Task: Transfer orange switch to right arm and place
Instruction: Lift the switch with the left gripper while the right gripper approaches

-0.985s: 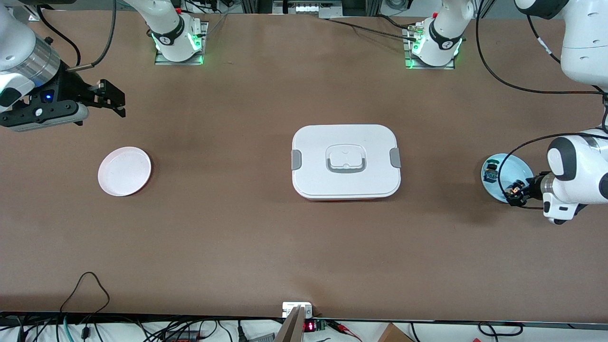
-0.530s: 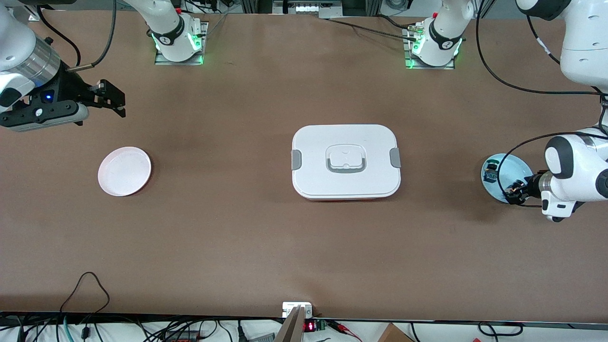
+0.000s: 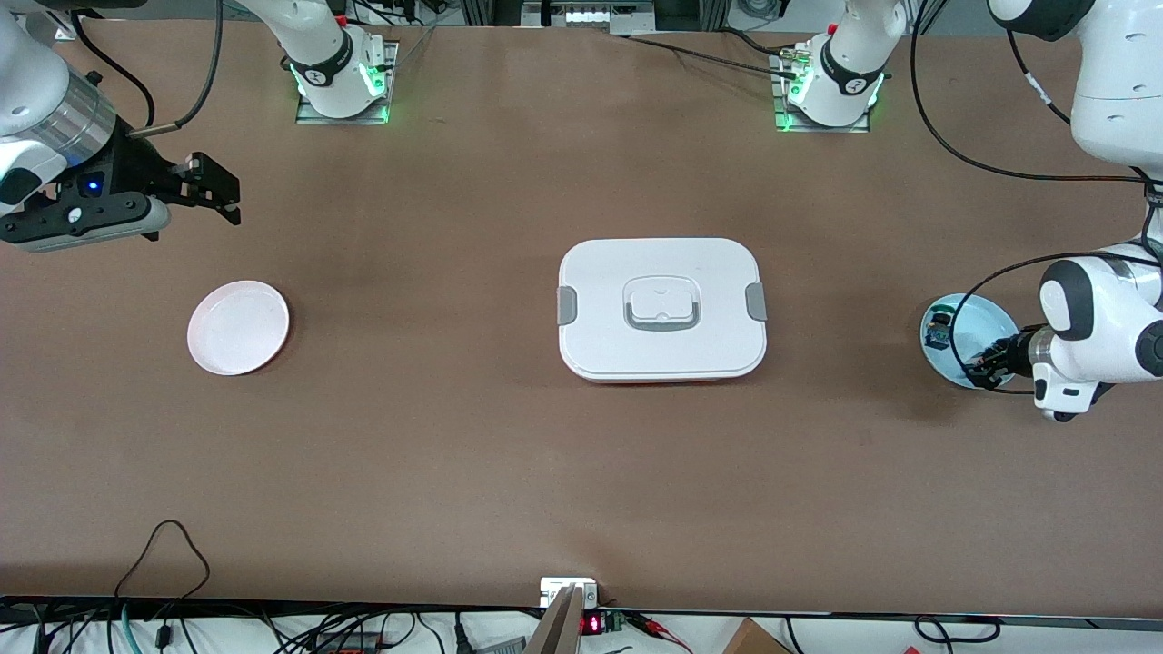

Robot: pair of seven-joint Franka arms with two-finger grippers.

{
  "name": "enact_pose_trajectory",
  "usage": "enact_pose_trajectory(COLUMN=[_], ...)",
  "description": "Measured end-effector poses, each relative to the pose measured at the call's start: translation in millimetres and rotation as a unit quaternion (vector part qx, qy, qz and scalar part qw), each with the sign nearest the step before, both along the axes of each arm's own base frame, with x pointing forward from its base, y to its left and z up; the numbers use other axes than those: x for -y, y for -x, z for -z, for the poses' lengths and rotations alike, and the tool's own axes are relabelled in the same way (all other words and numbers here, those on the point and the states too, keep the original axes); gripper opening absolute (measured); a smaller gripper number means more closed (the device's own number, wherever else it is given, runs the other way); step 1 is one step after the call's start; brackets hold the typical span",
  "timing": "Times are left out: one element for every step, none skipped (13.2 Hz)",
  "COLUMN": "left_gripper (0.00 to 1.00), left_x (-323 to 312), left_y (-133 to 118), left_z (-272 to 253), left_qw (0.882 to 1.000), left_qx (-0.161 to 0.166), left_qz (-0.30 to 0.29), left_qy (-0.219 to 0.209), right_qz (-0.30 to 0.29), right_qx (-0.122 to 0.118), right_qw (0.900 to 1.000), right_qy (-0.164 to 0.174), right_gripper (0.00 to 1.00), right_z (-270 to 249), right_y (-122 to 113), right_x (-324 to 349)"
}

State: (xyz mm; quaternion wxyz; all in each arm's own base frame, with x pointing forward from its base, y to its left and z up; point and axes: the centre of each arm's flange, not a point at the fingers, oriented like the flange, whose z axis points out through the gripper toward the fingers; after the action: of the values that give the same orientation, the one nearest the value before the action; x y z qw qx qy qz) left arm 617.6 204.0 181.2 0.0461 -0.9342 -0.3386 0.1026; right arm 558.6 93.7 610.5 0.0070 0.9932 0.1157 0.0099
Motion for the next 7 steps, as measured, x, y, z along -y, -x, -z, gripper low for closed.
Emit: enact_pose_trajectory(left_gripper=[0.73, 0.73, 0.73, 0.73, 0.73, 0.73, 0.73], left_x=[0, 1, 1, 0, 0, 0, 3], left_y=[0, -1, -3, -6, -10, -15, -20], left_z=[-1, -1, -3, -8, -19, -36, -58], left_qw=[1.0, 1.0, 1.0, 1.0, 1.0, 1.0, 0.999], left_qx=[0.001, 0.003, 0.006, 0.011, 0.014, 0.014, 0.015], left_qz=[-0.002, -0.004, -0.004, -0.004, -0.001, 0.009, 0.031], left_qy=[0.002, 0.004, 0.004, 0.003, 0.002, 0.005, 0.01], right_qz=[0.0, -0.001, -0.001, 0.0, 0.001, 0.002, 0.001], right_qx=[0.006, 0.009, 0.007, 0.006, 0.006, 0.007, 0.008], right_qw=[1.0, 1.0, 1.0, 1.0, 1.0, 1.0, 1.0], right_qy=[-0.001, -0.002, -0.002, -0.002, -0.001, -0.001, 0.0], right_gripper=[1.0, 1.0, 1.0, 1.0, 1.0, 1.0, 1.0], right_z=[0, 1, 5, 8, 9, 9, 8], right_y=[-2, -4, -7, -9, -10, -10, -9], right_x=[0, -1, -2, -1, 0, 1, 0])
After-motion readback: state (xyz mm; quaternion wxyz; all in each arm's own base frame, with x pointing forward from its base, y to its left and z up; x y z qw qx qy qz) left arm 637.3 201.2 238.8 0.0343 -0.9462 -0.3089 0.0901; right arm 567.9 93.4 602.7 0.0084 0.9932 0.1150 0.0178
